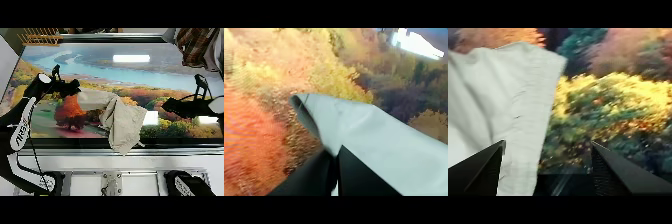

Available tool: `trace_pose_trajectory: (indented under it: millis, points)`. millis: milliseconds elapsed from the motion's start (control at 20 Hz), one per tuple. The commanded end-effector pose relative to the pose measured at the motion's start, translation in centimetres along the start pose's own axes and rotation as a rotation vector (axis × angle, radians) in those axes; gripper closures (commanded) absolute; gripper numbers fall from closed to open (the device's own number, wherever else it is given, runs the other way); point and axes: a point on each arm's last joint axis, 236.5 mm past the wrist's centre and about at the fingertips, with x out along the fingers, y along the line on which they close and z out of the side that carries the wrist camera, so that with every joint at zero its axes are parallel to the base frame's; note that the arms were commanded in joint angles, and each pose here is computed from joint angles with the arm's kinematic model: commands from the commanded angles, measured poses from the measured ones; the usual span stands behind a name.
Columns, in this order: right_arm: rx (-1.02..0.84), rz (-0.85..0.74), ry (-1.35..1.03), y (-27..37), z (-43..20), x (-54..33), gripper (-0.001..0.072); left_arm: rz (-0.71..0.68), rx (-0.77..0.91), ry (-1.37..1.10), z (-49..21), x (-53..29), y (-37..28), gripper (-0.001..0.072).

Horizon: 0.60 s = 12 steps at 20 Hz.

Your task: Fold the clothes and pants, and hang the long-sleeved shirts on hangers.

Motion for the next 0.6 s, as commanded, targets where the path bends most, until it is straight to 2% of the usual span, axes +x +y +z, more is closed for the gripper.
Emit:
trace_pose_trajectory:
  millis: [0,300,550]
  points:
    - [0.113,-0.076,0.057,-3.6,1.2,8.1,0.0127,-0.008,0.008,-0.02,0.7,-1.5,-0.5,0.07]
    - [0.147,0.242,0.189,2.2,-1.3,17.5,0.0134,-0.007,0.007,-0.031,1.0,-1.5,-0.4,0.07]
    - [0.092,0.237,0.167,4.3,-2.0,19.7,0.0143,-0.008,0.006,-0.036,1.1,-1.5,-0.4,0.07]
